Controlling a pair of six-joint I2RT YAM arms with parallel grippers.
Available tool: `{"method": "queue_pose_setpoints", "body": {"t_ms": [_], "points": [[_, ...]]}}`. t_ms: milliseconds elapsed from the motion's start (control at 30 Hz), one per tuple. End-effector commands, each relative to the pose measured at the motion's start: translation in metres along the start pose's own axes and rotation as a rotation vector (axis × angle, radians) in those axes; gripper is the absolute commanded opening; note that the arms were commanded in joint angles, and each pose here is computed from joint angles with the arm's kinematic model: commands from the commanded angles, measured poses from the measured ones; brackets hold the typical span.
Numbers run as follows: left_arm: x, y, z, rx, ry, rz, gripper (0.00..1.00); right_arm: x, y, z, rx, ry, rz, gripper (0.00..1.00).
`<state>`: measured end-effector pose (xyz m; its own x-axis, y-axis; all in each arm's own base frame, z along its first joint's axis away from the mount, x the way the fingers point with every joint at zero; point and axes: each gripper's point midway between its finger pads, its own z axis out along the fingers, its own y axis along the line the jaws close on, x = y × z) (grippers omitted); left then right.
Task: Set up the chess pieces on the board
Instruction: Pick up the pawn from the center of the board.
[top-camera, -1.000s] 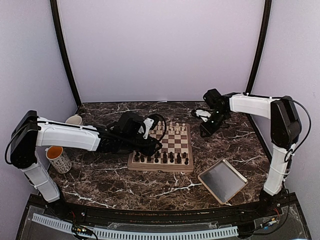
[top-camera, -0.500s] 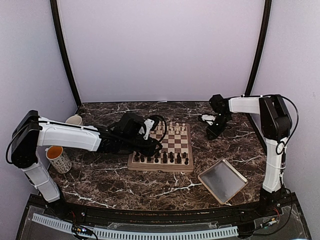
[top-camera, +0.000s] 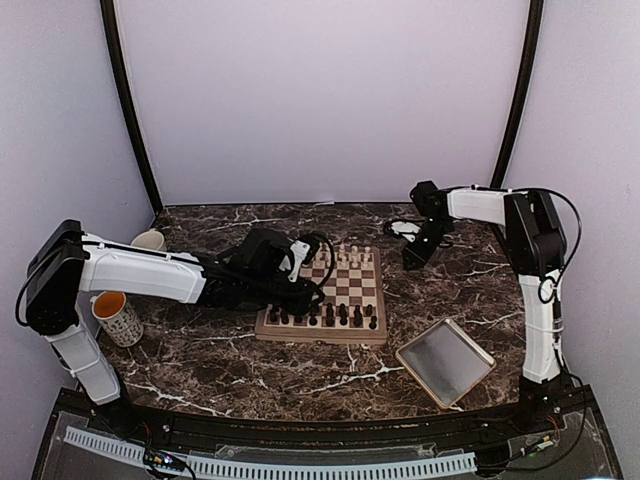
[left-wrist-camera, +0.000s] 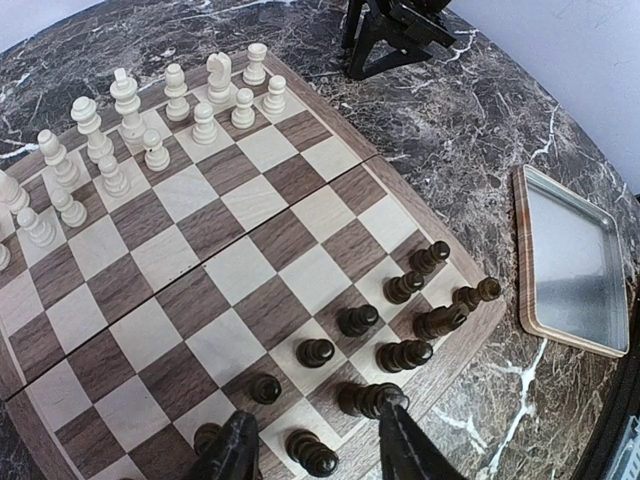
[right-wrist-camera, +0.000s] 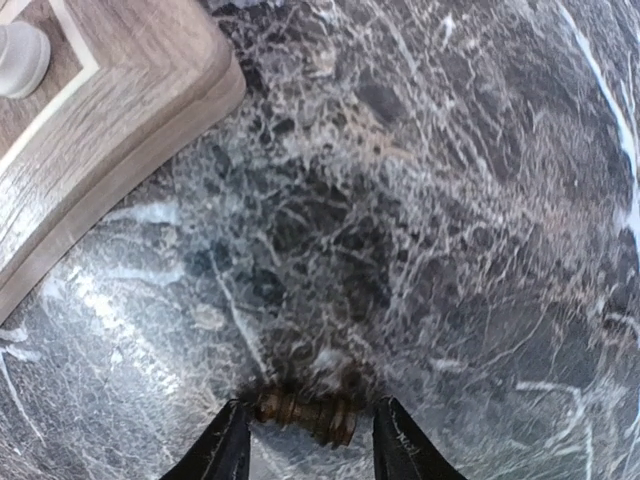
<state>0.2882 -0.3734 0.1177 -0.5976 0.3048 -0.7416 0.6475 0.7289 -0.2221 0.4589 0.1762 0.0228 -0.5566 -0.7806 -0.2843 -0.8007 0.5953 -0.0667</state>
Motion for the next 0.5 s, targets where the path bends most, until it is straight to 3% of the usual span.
{"method": "queue_pose_setpoints", "body": {"t_ms": [0, 467], "points": [[-0.008, 0.0, 0.001, 0.0, -0.011, 0.017, 0.44, 0.011, 0.007, 0.029, -0.057, 0.07, -0.059, 0.44], [-0.007, 0.0, 0.004, -0.003, -0.001, 0.033, 0.44, 0.025, 0.03, 0.033, -0.194, 0.126, -0.11, 0.32]]}}
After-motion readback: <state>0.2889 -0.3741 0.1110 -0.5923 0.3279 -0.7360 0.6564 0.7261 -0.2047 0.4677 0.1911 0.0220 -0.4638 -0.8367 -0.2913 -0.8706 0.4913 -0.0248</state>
